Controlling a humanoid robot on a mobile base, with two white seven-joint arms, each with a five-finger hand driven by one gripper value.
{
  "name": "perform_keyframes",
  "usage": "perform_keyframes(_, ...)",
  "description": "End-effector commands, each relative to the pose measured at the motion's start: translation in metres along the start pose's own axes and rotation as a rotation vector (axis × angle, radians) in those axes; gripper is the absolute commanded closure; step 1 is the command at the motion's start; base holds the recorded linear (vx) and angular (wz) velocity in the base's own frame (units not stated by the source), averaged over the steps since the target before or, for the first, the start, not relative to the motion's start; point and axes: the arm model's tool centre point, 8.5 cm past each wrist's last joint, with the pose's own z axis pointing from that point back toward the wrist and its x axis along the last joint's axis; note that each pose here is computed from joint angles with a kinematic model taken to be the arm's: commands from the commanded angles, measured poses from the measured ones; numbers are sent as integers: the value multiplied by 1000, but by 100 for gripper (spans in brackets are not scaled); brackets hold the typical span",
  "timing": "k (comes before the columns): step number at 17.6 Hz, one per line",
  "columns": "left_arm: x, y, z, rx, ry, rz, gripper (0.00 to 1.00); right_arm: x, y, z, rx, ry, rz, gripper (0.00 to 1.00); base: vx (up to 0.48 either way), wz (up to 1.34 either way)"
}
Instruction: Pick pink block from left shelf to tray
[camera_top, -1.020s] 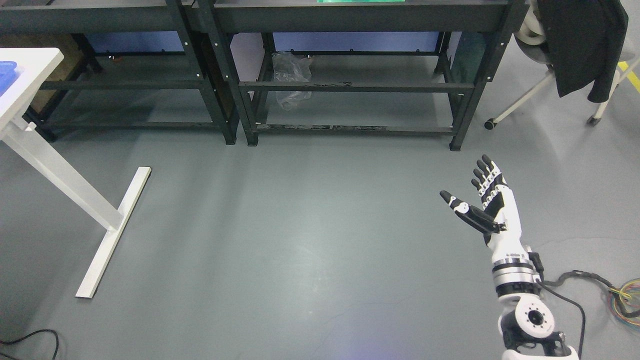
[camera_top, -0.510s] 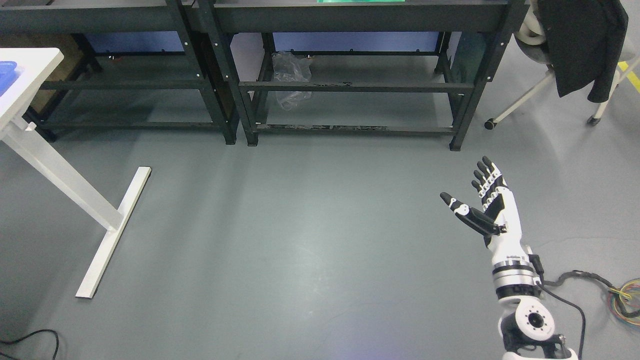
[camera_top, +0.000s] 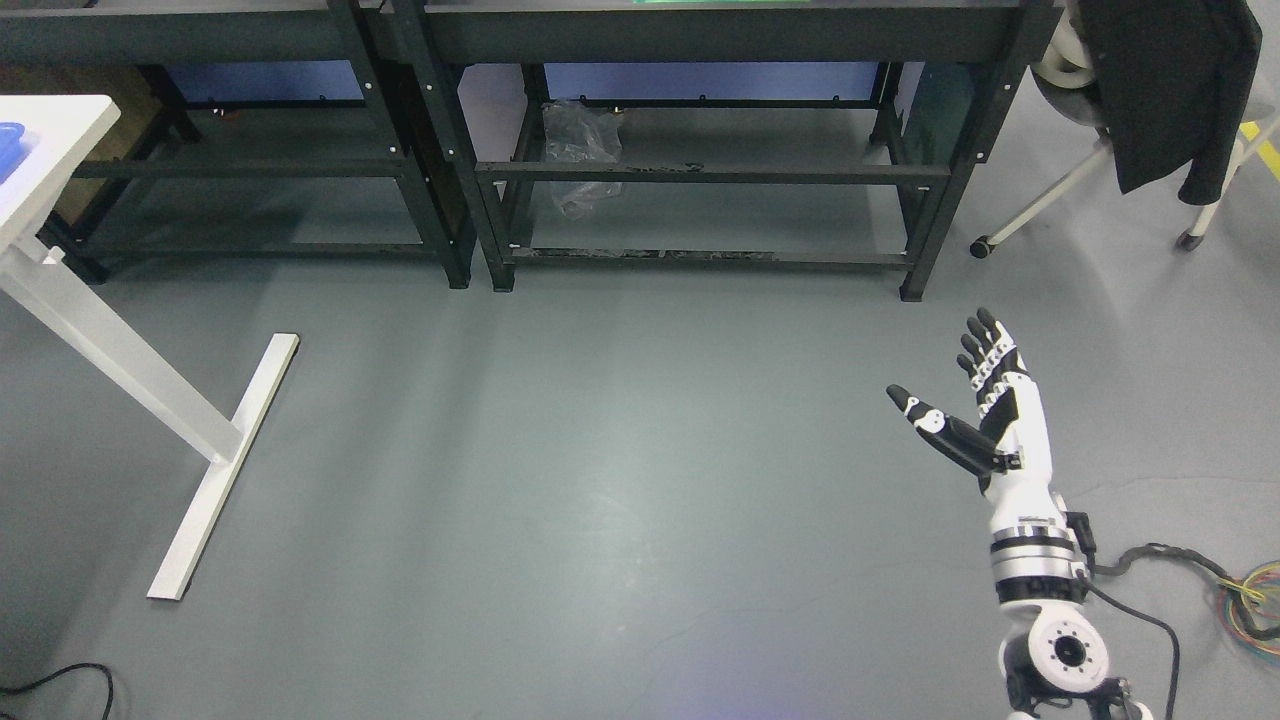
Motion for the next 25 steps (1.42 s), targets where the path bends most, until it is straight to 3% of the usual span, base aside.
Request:
perform_keyframes(1,26,9,-1,14,-47,9,0,13,-3,1,-40,-96,635,6,60,0)
perform_keyframes(2,26,9,-1,14,-47,9,0,14,0,2,-22,-115,745,6,95,0)
perform_keyframes(4,26,9,-1,14,-47,9,0,15,-16,0,5,-132,876,5,111,-12)
perform_keyframes(6,26,9,-1,14,-47,9,0,16,-23,-1,30,-139,878,1,166,-95)
perform_keyframes(9,26,9,-1,14,-47,9,0,19,-14,2,57,-197,789,1,181,-108)
perform_keyframes(11,26,9,-1,14,-47,9,0,17,-15,1,64,-182,887,1,188,-110)
perform_keyframes(14,26,9,-1,14,-47,9,0,14,-2,-1,98,-185,1165,2,169,-24)
perform_keyframes(18,26,9,-1,14,-47,9,0,10,46,11,214,-272,1275,1,153,179)
perform_keyframes(25,26,9,-1,14,-47,9,0,20,51,7,132,-308,1233,1,184,113)
